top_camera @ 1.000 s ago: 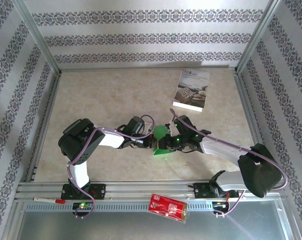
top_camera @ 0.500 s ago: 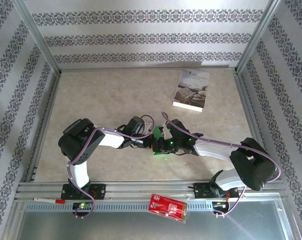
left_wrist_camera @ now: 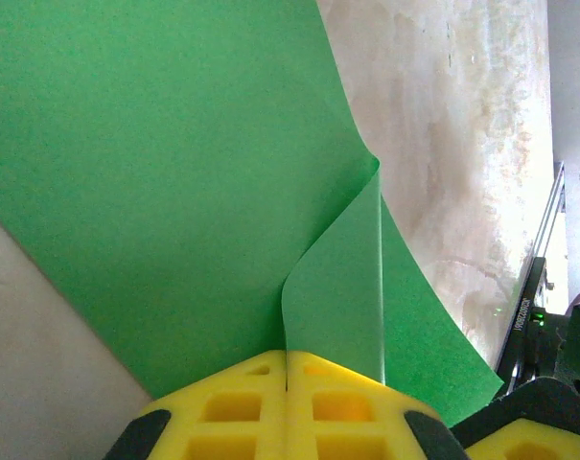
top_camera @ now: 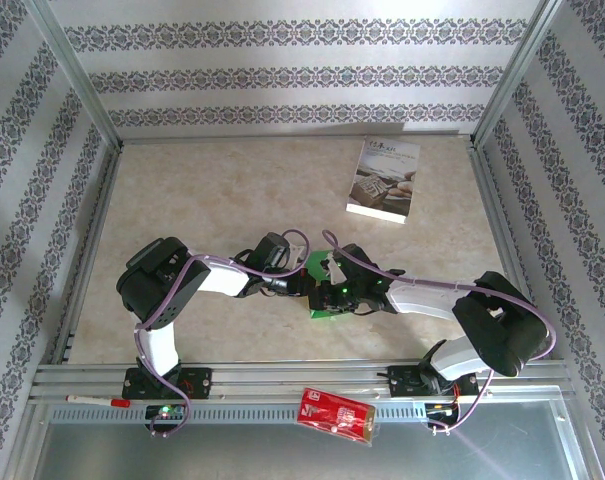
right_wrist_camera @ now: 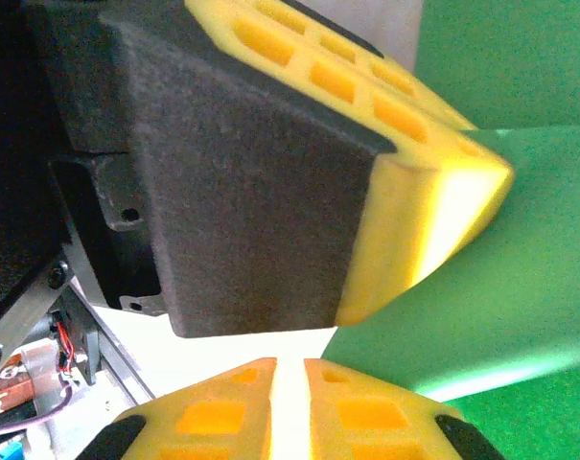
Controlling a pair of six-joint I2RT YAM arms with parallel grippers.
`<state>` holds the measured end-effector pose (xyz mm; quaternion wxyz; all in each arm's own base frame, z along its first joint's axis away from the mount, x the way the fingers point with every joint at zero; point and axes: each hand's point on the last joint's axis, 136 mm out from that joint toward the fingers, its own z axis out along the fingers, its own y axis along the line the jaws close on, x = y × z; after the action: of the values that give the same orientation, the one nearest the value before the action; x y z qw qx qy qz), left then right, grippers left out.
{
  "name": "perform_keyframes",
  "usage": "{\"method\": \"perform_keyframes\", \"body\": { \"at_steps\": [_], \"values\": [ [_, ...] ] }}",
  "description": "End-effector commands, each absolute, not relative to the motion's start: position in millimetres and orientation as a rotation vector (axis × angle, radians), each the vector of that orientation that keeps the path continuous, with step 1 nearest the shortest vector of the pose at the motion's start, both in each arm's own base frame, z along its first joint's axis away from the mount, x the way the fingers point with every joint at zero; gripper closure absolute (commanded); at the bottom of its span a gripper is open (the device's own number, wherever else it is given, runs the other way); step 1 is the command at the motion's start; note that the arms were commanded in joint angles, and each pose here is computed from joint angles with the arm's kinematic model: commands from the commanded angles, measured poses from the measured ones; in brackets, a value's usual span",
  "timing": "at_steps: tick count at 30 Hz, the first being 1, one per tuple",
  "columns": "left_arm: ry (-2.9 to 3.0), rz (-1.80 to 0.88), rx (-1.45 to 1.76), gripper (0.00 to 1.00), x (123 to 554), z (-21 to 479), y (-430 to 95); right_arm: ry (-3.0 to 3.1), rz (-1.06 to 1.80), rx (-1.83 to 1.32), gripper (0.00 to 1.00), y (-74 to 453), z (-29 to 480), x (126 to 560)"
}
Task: Fold a paper plane with a square sheet of paper (pick it up from the middle)
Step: Fold the triangle a second time at the center of the table.
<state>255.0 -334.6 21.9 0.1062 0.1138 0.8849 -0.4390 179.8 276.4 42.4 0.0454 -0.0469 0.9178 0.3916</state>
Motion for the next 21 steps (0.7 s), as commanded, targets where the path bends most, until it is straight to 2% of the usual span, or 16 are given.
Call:
{"method": "perform_keyframes", "body": {
  "at_steps": [1,21],
  "values": [
    [2.772,-1.132,0.293,1.00,237,-18,-315,2.818,1.148,-0.168,0.85,270,31,175],
    [2.771,-1.133,0.316,1.00,239,-17,-318,2.842,1.123,-0.170,0.84,263,21,174]
  ]
}}
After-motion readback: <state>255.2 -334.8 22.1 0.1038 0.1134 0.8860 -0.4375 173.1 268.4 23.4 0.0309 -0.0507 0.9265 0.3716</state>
